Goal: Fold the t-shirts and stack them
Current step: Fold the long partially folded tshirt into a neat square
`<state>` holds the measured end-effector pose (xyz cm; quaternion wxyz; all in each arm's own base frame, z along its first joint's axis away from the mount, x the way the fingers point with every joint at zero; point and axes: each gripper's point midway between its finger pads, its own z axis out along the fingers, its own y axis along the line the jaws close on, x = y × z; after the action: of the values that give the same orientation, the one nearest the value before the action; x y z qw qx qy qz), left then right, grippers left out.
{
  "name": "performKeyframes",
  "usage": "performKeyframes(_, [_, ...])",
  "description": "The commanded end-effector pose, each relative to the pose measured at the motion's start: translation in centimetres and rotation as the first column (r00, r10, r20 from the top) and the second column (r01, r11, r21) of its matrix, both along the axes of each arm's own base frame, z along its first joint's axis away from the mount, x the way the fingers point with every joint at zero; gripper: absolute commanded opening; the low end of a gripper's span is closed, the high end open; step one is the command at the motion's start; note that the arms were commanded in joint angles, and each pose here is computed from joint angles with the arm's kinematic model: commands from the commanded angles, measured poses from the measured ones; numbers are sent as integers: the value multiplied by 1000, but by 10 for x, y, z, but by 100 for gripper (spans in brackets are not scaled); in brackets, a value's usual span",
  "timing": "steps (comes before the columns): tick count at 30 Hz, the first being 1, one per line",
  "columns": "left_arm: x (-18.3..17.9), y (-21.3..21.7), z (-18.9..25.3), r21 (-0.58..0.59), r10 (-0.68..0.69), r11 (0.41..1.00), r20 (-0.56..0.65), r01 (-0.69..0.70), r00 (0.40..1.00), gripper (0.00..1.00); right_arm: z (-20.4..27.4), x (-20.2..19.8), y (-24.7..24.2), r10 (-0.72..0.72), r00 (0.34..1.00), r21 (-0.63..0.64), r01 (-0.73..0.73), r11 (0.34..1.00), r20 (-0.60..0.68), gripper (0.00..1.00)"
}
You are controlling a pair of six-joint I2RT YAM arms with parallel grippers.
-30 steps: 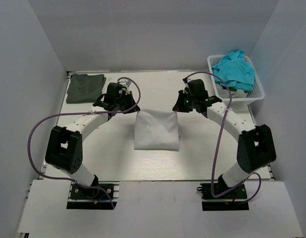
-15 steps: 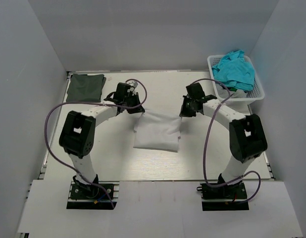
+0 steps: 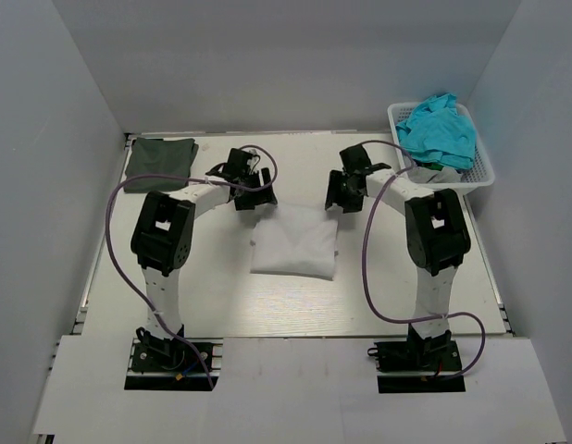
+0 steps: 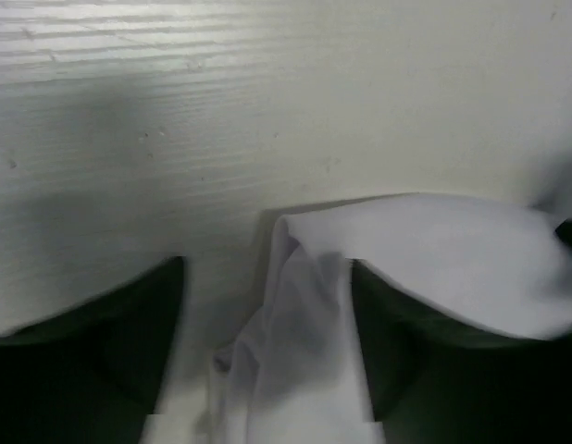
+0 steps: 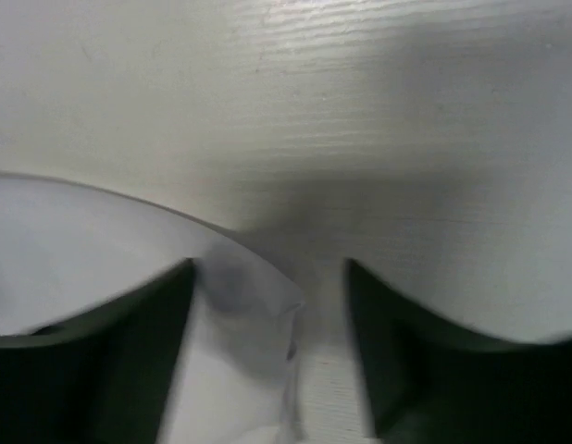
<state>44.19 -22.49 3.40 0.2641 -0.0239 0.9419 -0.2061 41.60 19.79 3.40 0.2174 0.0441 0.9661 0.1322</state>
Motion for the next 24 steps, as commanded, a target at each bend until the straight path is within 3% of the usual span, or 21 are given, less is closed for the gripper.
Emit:
performKeyframes(1, [20, 6, 40, 17, 45, 999, 73, -46, 996, 95, 42, 17, -6, 18, 996, -16, -17, 1000, 88, 69])
performKeyframes(2, [21, 8, 48, 24, 53, 998, 80, -55, 995, 100, 58, 22, -5, 24, 992, -12, -23, 1000, 126, 90])
performKeyframes(7, [12, 16, 94, 29, 107, 994, 63, -109, 992, 100, 106, 3, 9, 78, 981, 76, -93, 993, 176, 90])
performKeyframes(9, [3, 15, 110, 28, 109, 993, 66, -111, 992, 100, 137, -9, 32, 112, 967, 205, -160, 966, 228, 90])
performKeyframes(10, [-1, 10, 117, 7, 105, 994, 71, -106, 992, 100, 128, -21, 36, 126, 972, 235, -173, 956, 200, 90])
performKeyframes(11, [-9, -2, 118, -52, 54, 997, 53, -51, 997, 100, 134, -40, 54, 163, 968, 344, -220, 913, 189, 90])
performKeyframes(14, [-33, -30, 111, -232, -45, 971, 26, 50, 999, 100, 114, -65, 70, 205, 969, 454, -246, 857, 138, 90])
performKeyframes(16, [-48, -40, 100, -283, -82, 956, -6, 77, 997, 100, 108, -66, 78, 211, 968, 500, -250, 829, 134, 90])
performKeyframes(20, [-75, -48, 56, -326, -139, 941, -117, 94, 983, 100, 74, -75, 80, 221, 973, 548, -220, 807, 66, 90])
performKeyframes(24, [-90, -35, 10, -261, -102, 964, -216, 43, 971, 100, 35, -78, 67, 173, 985, 535, -138, 834, -15, 90])
